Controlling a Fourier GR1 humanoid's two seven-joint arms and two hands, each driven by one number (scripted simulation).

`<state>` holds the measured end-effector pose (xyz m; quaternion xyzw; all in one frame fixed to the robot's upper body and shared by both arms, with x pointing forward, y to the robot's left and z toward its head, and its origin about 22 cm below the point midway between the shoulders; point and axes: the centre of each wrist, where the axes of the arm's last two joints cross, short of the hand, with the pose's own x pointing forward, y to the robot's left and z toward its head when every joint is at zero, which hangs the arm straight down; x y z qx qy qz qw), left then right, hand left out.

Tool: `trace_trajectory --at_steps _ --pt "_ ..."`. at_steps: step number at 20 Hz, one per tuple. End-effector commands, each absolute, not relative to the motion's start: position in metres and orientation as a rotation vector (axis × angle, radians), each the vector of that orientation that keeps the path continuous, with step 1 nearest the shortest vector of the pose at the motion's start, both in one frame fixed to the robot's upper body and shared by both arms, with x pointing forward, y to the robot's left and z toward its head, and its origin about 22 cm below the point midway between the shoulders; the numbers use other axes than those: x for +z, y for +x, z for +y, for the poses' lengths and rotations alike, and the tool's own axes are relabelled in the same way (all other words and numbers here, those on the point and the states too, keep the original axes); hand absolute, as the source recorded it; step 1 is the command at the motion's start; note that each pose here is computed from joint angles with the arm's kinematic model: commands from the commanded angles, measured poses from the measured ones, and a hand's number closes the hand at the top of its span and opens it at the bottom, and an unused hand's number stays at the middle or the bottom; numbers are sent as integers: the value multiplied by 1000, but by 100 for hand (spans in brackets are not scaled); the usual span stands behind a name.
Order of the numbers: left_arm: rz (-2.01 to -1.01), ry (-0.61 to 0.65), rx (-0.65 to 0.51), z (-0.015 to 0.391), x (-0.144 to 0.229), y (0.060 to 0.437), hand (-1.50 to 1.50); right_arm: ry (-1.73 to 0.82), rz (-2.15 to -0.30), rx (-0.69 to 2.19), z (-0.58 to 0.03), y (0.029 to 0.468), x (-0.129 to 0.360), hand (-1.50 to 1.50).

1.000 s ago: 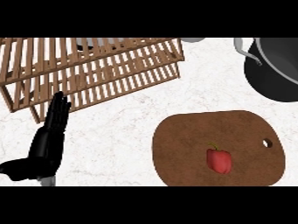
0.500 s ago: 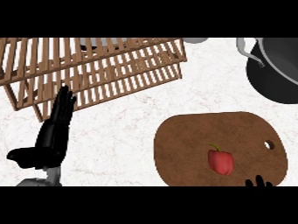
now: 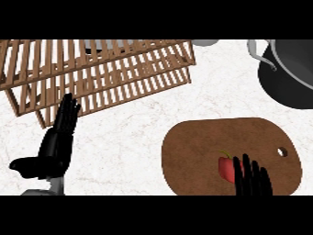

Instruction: Pick the bell pepper from the cutting board and place it in the pot

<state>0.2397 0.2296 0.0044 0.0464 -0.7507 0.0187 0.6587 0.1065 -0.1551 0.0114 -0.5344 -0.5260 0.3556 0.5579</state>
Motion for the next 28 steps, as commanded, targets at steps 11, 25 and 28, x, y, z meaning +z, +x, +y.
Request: trace_trajectory --at_steps 11,25,28 --pt "-1704 88 30 233 21 227 0 -1269 -1203 829 -176 127 8 -150" --pt "-1694 119 38 229 -4 246 0 -1449 -1377 879 -166 160 -25 150" --pt "-1705 90 37 229 -7 231 0 -1465 -1404 865 -168 163 -15 150"
